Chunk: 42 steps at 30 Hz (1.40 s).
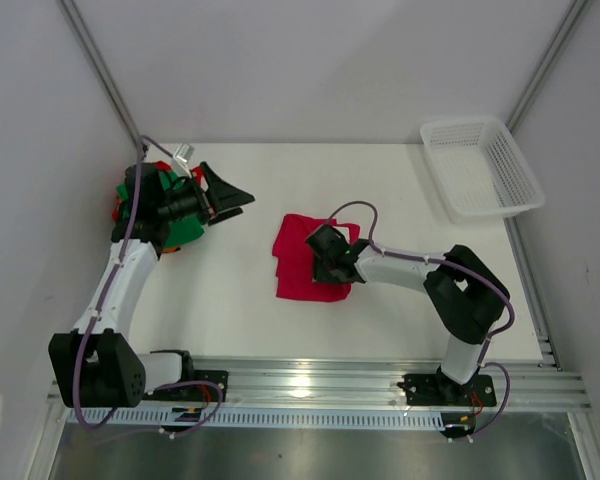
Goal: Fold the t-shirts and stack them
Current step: Put the neatly folded tshirt into the corner of the board with the left arm
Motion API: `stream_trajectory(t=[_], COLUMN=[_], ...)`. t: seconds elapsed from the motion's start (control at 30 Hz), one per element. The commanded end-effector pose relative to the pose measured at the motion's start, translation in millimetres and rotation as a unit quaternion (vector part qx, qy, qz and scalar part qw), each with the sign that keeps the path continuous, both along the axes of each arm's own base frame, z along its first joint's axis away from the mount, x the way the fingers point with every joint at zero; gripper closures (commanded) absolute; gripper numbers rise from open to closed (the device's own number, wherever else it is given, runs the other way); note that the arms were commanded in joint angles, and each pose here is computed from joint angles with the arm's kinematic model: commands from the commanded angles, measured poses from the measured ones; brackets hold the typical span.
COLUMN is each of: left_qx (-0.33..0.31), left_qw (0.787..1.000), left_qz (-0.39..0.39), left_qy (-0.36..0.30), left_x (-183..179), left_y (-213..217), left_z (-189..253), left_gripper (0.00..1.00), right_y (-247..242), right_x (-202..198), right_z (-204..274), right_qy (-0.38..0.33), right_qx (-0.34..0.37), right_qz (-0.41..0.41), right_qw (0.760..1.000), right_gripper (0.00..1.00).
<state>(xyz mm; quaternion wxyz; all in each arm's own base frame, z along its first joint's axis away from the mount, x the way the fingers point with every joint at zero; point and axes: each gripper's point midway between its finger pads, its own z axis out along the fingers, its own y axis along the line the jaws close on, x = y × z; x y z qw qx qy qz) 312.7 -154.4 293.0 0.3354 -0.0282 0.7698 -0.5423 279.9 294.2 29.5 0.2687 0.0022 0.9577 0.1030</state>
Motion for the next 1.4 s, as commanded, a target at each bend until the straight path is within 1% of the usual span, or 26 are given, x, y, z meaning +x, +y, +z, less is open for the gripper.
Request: stream_trajectory(t=[0.0,0.1,0.17,0.2,0.23,0.27,0.3,0.37,0.43,0.47,0.53,0.57,0.63,0.83,0.9,0.93,0.97,1.0,1.03,1.07,1.1,1.13,1.23,1.3,1.33,1.37], left_qx=[0.02,0.029,0.013,-0.004,-0.026,-0.052,-0.068,-0.086,-0.102,-0.104,-0.119,-0.133,-0.145,-0.152,-0.142,-0.132,-0.103,-0.085,-0.063,-0.031,-0.017,0.002,0.044,0.099,0.115,0.141], left_qw=[1.0,0.999,0.999,0.997,0.994,0.993,0.989,0.988,0.984,0.984,0.978,0.978,0.974,0.966,0.969,0.964,0.971,0.976,0.967,0.978,0.981,0.975,0.984,0.976,0.977,0.971], left_qz=[-0.008,-0.003,-0.023,-0.029,-0.048,-0.048,-0.049,-0.054,-0.053,-0.054,-0.05,-0.052,-0.049,-0.052,-0.049,-0.042,-0.044,-0.043,-0.029,-0.041,-0.04,-0.035,-0.04,-0.034,-0.032,-0.031], left_qy=[-0.005,0.027,0.032,0.071,0.092,0.093,0.126,0.115,0.137,0.133,0.165,0.151,0.167,0.201,0.196,0.229,0.21,0.193,0.246,0.202,0.188,0.218,0.168,0.193,0.179,0.189], left_x=[-1.7,0.4,4.8,0.8,-3.8,7.1,-1.8,0.9,-0.5,0.4,0.7,3.8,3.7,4.1,9.4,5.6,6.1,19.8,14.2,24.3,36.0,30.8,53.6,46.7,55.3,51.5], left_y=[3.8,5.8,1.9,-0.4,-4.3,-6.0,-7.5,-9.1,-10.4,-10.5,-11.6,-13.0,-15.0,-31.0,-31.9,-31.3,-29.8,-29.8,-27.4,-28.8,-29.3,-29.7,-27.9,-17.5,-14.9,-9.2], left_z=[-11.1,-41.8,-55.4,-74.9,-81.2,-84.1,-108.6,-123.3,-135.6,-140.2,-153.3,-145.5,-155.3,-182.7,-185.8,-193.7,-200.8,-192.7,-206.3,-196.1,-185.8,-194.1,-178.6,-201.8,-197.6,-207.1], left_gripper=[0.01,0.01,0.0,0.0,0.0,0.0,0.01,0.01,0.01,0.01,0.01,0.01,0.0,0.0,0.0,0.01,0.0,0.01,0.01,0.0,0.01,0.0,0.01,0.01,0.0,0.0], right_y=[11.6,12.4,11.4,11.5,9.5,10.8,13.4,11.8,9.8,13.1,13.9,12.8,11.8,-5.9,-12.0,-14.5,-16.0,-18.7,-21.0,-23.8,-25.7,-28.7,-36.7,-42.4,-45.0,-48.2], right_x=[2.0,6.3,6.0,5.0,1.5,0.3,-2.8,-10.5,-19.9,-20.4,-25.0,-26.8,-28.6,-28.6,-28.1,-27.0,-27.0,-25.9,-26.2,-25.1,-25.0,-26.3,-25.7,-25.0,-25.0,-25.9], right_z=[15.6,32.2,37.9,40.2,41.8,44.2,46.0,49.5,54.4,60.0,65.6,70.2,75.2,86.1,89.2,91.0,92.4,94.3,98.0,99.0,99.8,100.0,97.4,100.5,101.0,101.0], right_qy=[-0.005,-0.03,-0.037,-0.038,-0.038,-0.039,-0.037,-0.041,-0.04,-0.047,-0.047,-0.052,-0.052,-0.061,-0.065,-0.067,-0.069,-0.073,-0.078,-0.081,-0.084,-0.085,-0.084,-0.089,-0.09,-0.091], right_qx=[0.014,0.017,0.021,0.026,0.032,0.043,0.056,0.08,0.108,0.126,0.149,0.16,0.175,0.182,0.182,0.183,0.185,0.186,0.191,0.192,0.193,0.194,0.196,0.198,0.198,0.198], right_qz=[0.002,0.008,0.007,0.008,0.009,0.005,0.009,0.01,0.012,0.013,0.015,0.015,0.015,-0.006,-0.013,-0.017,-0.02,-0.023,-0.025,-0.03,-0.032,-0.034,-0.043,-0.047,-0.049,-0.05], right_qw=[1.0,0.999,0.999,0.999,0.999,0.998,0.998,0.996,0.993,0.991,0.988,0.986,0.983,0.981,0.981,0.981,0.98,0.98,0.978,0.978,0.977,0.977,0.976,0.975,0.975,0.975], right_gripper=[0.5,0.49,0.49,0.47,0.42,0.39,0.36,0.31,0.29,0.29,0.28,0.28,0.3,0.31,0.31,0.31,0.31,0.31,0.31,0.31,0.31,0.31,0.31,0.31,0.31,0.31])
